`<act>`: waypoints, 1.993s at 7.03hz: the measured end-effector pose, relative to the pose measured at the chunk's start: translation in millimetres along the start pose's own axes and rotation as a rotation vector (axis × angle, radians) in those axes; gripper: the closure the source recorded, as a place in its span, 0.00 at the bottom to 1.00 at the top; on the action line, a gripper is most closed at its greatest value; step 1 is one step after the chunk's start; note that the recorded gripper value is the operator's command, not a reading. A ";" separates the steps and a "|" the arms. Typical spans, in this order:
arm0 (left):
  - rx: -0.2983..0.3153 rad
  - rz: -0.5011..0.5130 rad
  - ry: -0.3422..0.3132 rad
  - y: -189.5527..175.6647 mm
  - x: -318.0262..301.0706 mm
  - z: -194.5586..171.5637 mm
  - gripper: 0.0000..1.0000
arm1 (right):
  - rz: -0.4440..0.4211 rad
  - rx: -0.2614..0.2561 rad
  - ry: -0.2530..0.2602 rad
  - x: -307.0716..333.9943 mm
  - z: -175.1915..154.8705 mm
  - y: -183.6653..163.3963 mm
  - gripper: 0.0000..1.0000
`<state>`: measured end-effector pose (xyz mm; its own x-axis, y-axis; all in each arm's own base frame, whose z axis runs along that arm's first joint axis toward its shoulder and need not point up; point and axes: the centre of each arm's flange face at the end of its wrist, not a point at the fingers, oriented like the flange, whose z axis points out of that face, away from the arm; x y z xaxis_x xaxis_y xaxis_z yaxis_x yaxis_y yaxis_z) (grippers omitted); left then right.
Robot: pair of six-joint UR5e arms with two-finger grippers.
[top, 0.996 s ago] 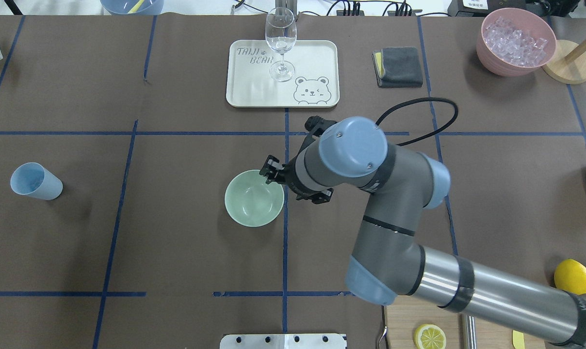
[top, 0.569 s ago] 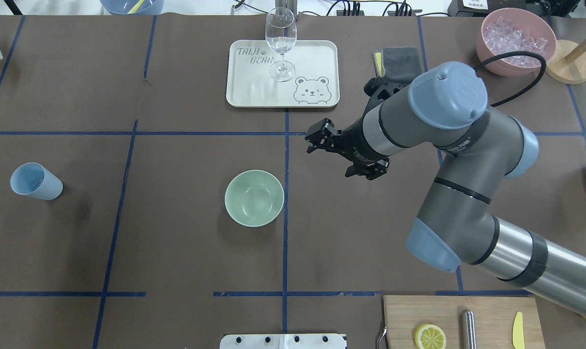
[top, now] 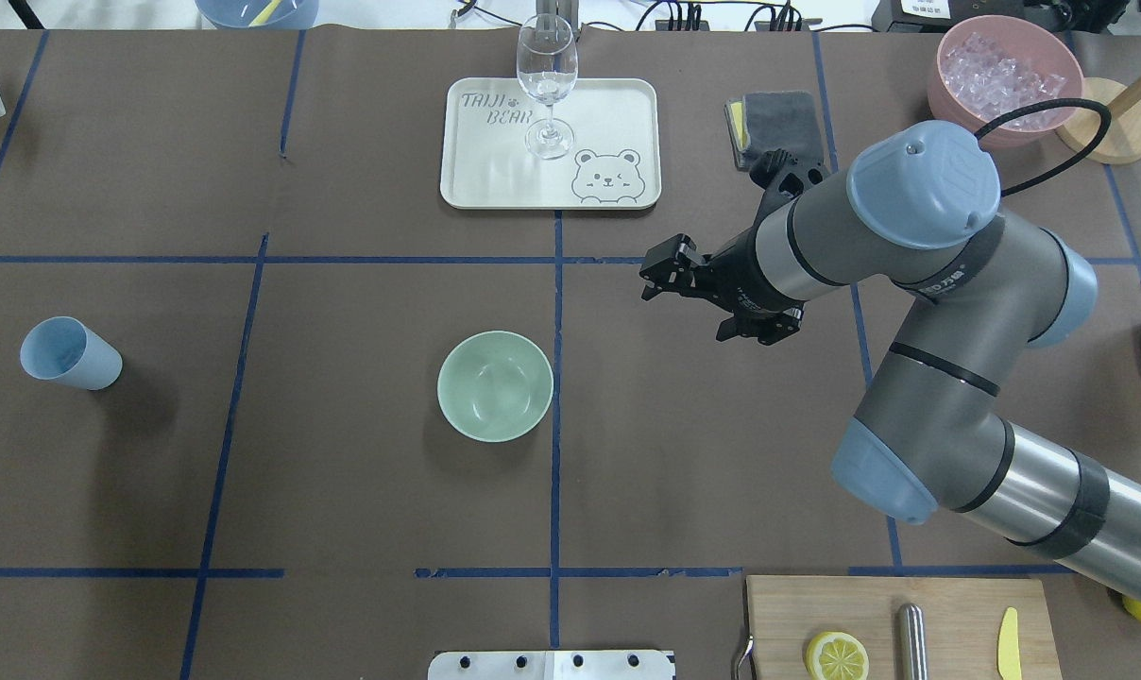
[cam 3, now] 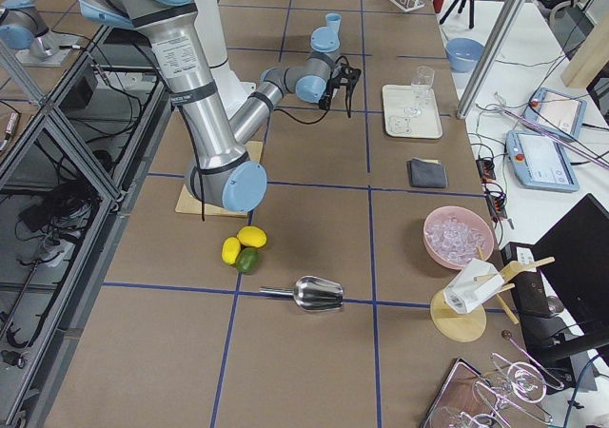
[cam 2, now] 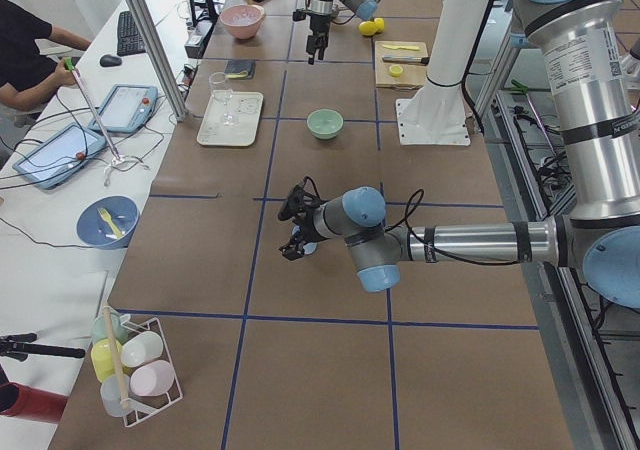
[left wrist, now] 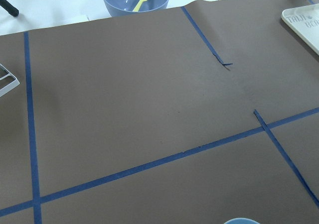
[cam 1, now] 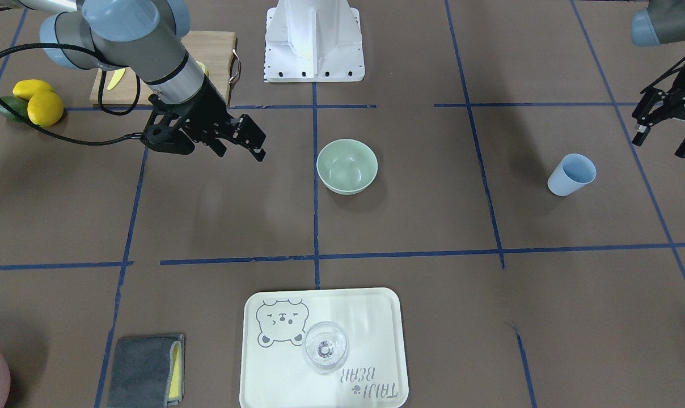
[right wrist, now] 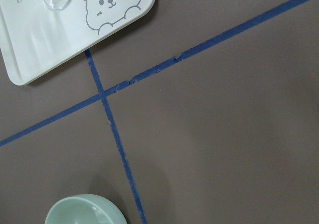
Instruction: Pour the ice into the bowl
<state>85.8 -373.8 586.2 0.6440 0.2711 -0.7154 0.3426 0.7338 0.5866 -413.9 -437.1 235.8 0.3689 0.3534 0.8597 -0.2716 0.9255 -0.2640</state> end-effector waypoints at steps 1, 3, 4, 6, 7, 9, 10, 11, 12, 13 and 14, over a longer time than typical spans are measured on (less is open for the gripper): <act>0.035 -0.045 -0.036 20.0 16.4 13.9 0.01 | -0.001 0.005 -0.001 0.1 0.1 -0.3 0.00; 0.079 -0.097 -0.090 71.8 58.7 40.9 0.01 | -0.001 0.016 -0.001 1.0 0.0 -1.0 0.00; 0.117 -0.105 -0.106 93.0 72.8 43.1 0.01 | -0.001 0.023 -0.001 1.5 -0.3 -1.6 0.00; 0.234 -0.138 -0.099 113.6 97.7 41.5 0.01 | -0.002 0.028 -0.002 1.9 -0.7 -1.4 0.00; 0.291 -0.128 -0.111 121.5 107.0 41.2 0.01 | -0.001 0.029 -0.002 2.1 -0.8 -1.7 0.00; 0.361 -0.087 -0.159 141.7 118.5 44.2 0.01 | -0.001 0.031 -0.001 2.6 -0.5 -2.2 0.00; 0.369 -0.094 -0.169 154.8 121.8 47.3 0.01 | -0.001 0.034 0.000 2.9 -0.4 -2.6 0.00; 0.372 -0.111 -0.176 167.6 123.9 51.5 0.01 | 0.000 0.039 0.000 3.2 -0.2 -3.0 0.00; 0.380 -0.130 -0.183 176.5 127.0 56.0 0.01 | -0.001 0.040 0.000 3.4 -0.1 -2.9 0.00; 0.393 -0.137 -0.193 184.2 129.0 63.6 0.01 | -0.001 0.041 0.000 3.5 -0.1 -2.7 0.00; 0.421 -0.136 -0.205 191.8 131.1 75.5 0.01 | -0.002 0.041 -0.002 2.9 -1.2 -2.3 0.00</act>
<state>287.6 -244.5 633.6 0.6814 0.0306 -0.7313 0.6527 0.4268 0.6260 -411.1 -438.0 238.3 0.3673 0.3513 0.8612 -0.3067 0.9199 -0.2444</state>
